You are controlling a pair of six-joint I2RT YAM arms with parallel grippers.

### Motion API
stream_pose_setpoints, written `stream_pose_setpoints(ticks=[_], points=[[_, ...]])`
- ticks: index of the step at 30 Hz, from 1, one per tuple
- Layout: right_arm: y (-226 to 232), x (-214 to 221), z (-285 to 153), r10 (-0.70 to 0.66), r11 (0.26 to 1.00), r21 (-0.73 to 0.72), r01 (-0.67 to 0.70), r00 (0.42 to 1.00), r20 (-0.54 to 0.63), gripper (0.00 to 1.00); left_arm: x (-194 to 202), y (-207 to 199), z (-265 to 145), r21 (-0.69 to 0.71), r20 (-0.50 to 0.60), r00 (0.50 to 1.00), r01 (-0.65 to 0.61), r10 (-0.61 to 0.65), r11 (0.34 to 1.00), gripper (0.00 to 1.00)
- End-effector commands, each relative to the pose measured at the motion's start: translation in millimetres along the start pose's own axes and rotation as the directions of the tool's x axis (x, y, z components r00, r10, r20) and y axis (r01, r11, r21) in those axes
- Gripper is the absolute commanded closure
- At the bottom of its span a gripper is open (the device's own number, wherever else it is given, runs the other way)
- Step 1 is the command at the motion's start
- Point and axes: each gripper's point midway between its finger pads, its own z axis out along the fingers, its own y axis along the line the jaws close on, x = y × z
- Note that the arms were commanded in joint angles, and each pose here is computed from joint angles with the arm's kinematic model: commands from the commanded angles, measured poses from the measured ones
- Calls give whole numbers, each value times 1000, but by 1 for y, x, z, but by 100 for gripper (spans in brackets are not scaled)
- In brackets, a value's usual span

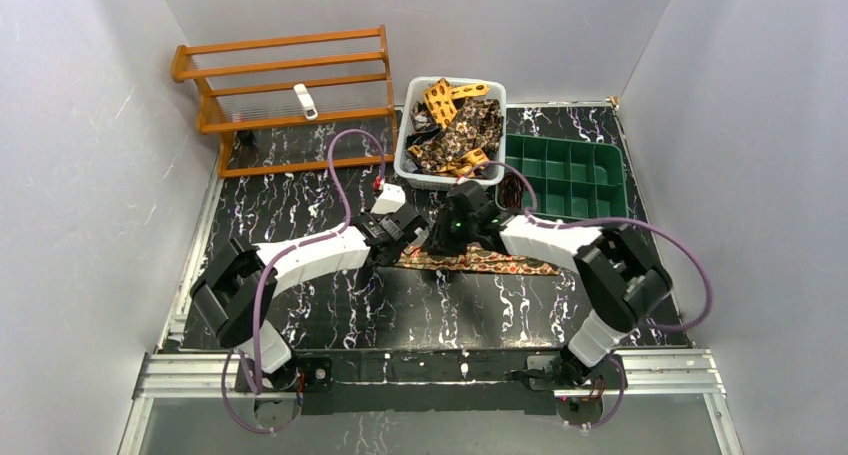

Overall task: Roll the ties
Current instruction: Roll the tie at the center of the board.

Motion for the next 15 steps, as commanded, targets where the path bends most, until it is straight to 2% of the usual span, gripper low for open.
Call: stream_pose_setpoints(ticks=[1, 5, 9, 15], points=[[-16, -30, -28, 77, 997, 15, -81, 979, 188, 66, -13, 1, -5, -61, 44, 999, 35, -33, 998, 82], [-24, -45, -55, 73, 996, 33, -88, 945, 317, 63, -15, -12, -5, -65, 45, 999, 13, -10, 998, 80], [-27, -53, -75, 73, 996, 27, -91, 922, 381, 60, -17, -28, -8, -64, 57, 998, -37, 41, 997, 80], [-35, -53, -86, 87, 994, 27, -106, 913, 398, 56, -15, -54, -7, -55, 41, 995, -90, 92, 994, 59]])
